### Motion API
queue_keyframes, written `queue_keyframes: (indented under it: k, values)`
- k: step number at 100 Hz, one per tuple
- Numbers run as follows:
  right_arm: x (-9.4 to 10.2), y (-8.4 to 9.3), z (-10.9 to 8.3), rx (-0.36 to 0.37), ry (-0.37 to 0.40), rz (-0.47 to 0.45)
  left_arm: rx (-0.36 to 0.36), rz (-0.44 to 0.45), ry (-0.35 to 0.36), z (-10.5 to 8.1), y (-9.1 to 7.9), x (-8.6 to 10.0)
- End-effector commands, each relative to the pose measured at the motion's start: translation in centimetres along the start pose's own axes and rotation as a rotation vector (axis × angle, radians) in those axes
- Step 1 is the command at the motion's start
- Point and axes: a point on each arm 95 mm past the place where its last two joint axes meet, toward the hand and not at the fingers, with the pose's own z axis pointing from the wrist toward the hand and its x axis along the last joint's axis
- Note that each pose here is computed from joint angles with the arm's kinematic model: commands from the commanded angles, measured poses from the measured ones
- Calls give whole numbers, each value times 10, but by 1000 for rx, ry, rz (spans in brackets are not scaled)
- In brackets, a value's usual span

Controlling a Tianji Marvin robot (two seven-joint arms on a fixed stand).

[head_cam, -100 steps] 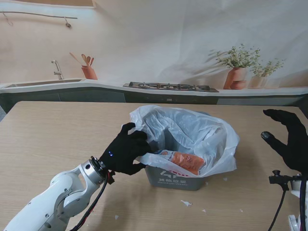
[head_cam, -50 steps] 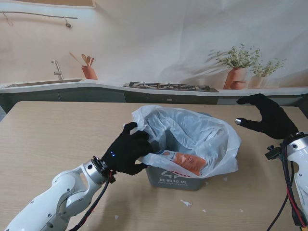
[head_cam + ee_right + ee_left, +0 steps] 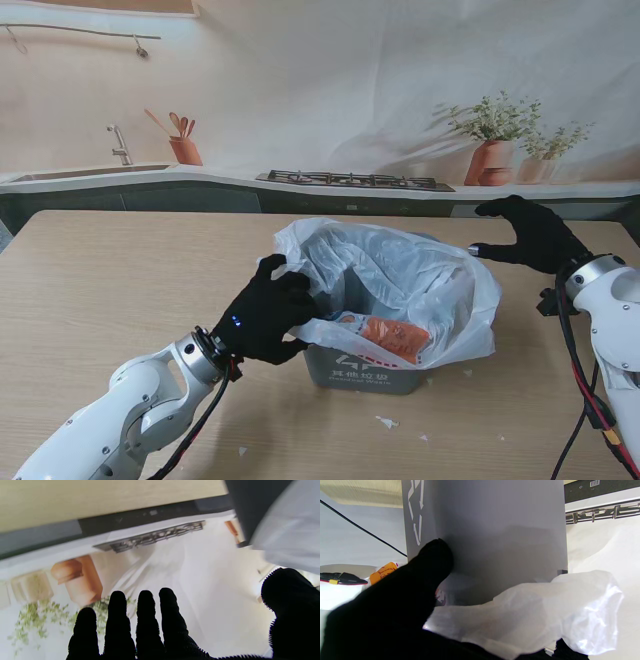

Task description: Fit the garbage bag over the bin

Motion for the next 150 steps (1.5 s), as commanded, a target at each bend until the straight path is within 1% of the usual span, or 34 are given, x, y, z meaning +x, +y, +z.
queue_keyframes:
  k: [1,7,14,18,37,45,54,67,72,86,95,116,126,138,146,150]
  values:
    - [0,-6,6,-25,6,32,-81,-7,-14,-12,20,0]
    - [2,-7,9,-6,-10,50,-81,-7,-16,-12,20,0]
    - [3,-9,9,48,-18,55,-80,-8,-18,-12,20,1]
    - [4,-10,9,67,-21,68,-80,-8,-17,-12,20,0]
    - [10,-8,6,91,-26,180,-86,-8,-15,-12,20,0]
    - [10,-7,3,105,-24,187,-87,-9,-16,-12,20,0]
    - [10,-6,0,147,-19,190,-86,-10,-18,-11,20,0]
    - [9,-9,-1,188,-8,199,-88,-10,-19,-11,20,0]
    - [8,-11,0,193,-5,194,-89,-10,-18,-11,20,0]
    - [5,-15,4,178,26,163,-90,-7,-19,-11,20,0]
    - [3,-17,9,150,57,128,-90,-8,-18,-11,21,0]
    - [2,-17,17,105,85,81,-91,-9,-10,-11,21,0]
    - [2,-16,21,42,99,72,-90,-9,-13,-11,20,0]
    - [4,-15,24,-21,104,102,-89,-10,-12,-11,21,-1]
    - [5,-14,27,-70,93,98,-88,-9,-6,-11,21,-1]
    - [5,-14,29,-93,75,97,-87,-9,-5,-11,21,-1]
